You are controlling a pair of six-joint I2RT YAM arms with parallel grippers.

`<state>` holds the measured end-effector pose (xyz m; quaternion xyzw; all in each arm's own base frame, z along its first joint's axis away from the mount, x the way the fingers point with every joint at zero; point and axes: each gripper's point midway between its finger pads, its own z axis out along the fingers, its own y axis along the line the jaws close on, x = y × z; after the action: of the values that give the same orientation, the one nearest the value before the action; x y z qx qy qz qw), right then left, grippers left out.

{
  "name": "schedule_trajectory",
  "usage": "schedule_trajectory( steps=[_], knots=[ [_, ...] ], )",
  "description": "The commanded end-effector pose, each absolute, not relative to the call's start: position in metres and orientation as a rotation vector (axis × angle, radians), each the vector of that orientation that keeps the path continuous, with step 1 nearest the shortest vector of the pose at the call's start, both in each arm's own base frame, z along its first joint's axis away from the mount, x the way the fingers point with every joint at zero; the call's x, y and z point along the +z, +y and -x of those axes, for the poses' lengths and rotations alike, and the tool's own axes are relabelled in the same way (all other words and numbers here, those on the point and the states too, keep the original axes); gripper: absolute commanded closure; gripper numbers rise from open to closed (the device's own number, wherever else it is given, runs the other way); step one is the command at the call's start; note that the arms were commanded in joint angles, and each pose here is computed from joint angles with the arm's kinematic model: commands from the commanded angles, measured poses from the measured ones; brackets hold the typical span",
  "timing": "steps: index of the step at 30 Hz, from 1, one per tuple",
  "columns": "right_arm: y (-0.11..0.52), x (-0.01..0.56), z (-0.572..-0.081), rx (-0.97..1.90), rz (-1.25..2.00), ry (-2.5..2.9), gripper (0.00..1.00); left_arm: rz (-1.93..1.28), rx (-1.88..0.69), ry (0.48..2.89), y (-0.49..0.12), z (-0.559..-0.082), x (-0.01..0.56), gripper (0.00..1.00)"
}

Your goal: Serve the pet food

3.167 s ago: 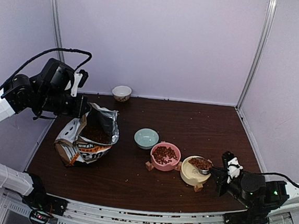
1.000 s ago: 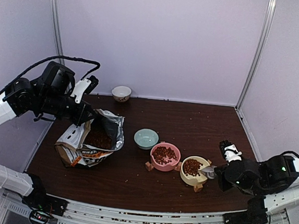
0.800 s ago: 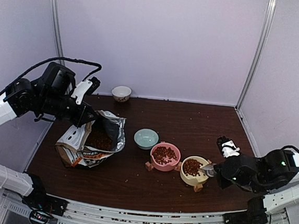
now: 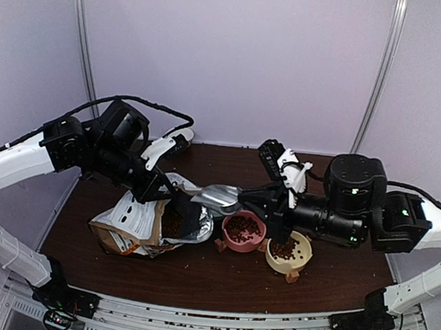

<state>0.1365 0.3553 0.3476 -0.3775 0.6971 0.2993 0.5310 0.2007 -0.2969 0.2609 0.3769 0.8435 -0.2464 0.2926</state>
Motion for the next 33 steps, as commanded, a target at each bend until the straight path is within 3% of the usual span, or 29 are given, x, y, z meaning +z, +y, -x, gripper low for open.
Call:
schedule_trajectory(
  steps=[1, 14, 27, 31, 33],
  knots=[
    [0.395, 0.332, -0.134, 0.769, 1.012, 1.572, 1.00, -0.978, -0.778, 2.024, -0.323, -0.202, 0.322, 1.00],
    [0.466, 0.221, -0.186, 0.690, 1.097, 1.740, 1.00, -0.971, -0.832, 2.033, -0.331, -0.193, 0.318, 1.00],
    [0.536, 0.192, -0.228, 0.777, 1.032, 1.697, 1.00, -0.950, -0.960, 2.035, -0.347, -0.179, 0.305, 1.00],
    [0.535, 0.203, -0.225, 0.818, 1.007, 1.645, 1.00, -0.809, -0.801, 2.098, -0.323, -0.197, 0.295, 1.00],
    [0.530, 0.210, -0.223, 0.826, 0.997, 1.631, 1.00, -0.744, -0.711, 2.122, -0.304, -0.205, 0.294, 0.79]
  ],
)
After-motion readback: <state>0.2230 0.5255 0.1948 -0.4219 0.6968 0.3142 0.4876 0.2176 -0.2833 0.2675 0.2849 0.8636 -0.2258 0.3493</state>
